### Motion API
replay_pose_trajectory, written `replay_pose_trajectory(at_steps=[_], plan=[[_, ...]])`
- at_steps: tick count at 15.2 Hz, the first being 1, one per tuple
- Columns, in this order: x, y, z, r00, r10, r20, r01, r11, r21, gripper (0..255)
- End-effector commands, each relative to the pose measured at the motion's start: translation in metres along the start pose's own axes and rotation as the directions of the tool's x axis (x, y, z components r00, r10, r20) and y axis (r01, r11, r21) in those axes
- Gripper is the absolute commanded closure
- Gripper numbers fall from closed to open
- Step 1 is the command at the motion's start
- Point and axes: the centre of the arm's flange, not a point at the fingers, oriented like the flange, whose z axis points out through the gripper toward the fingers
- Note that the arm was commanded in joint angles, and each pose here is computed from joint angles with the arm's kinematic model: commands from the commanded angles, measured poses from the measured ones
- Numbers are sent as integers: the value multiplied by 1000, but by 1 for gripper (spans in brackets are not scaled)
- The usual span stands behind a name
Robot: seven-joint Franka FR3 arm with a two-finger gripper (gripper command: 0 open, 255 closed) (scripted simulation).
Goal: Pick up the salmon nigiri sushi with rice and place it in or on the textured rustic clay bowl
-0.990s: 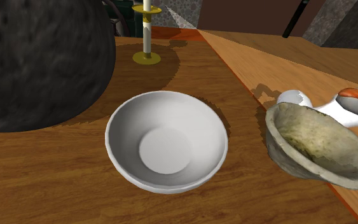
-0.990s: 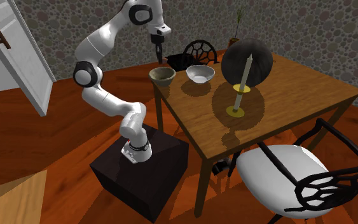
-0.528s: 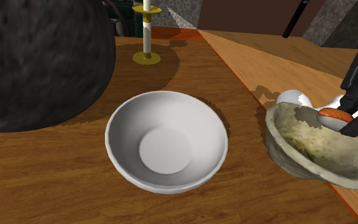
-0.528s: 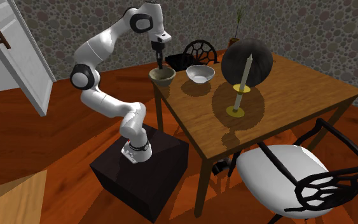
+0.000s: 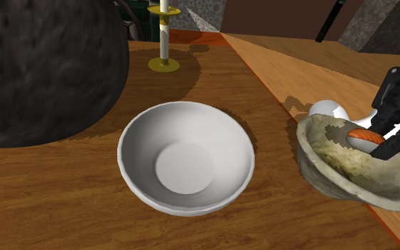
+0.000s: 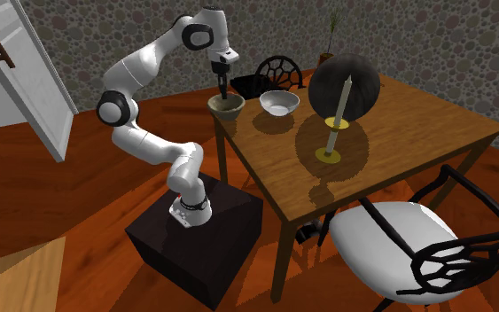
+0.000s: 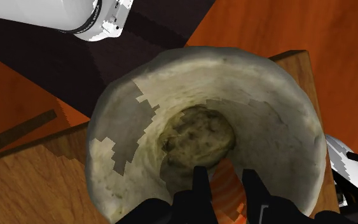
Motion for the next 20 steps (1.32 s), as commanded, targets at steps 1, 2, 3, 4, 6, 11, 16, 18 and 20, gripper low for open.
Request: replay_pose_trajectory(at_steps=[1,2,3,4,6,11,16,18,20], plan=[[0,0,0,1000,0,0,0,1000,0,255],[0,0,0,1000,0,0,0,1000,0,255],[0,0,0,1000,0,0,0,1000,0,0],[0,0,0,1000,0,0,0,1000,0,0],[0,0,0,1000,0,0,0,1000,0,0],[0,0,-40,1000,0,0,0,1000,0,0],[0,0,-50,1000,0,0,0,1000,0,0],[0,0,-50,1000,0,0,0,1000,0,0],[0,0,-50,1000,0,0,0,1000,0,0]])
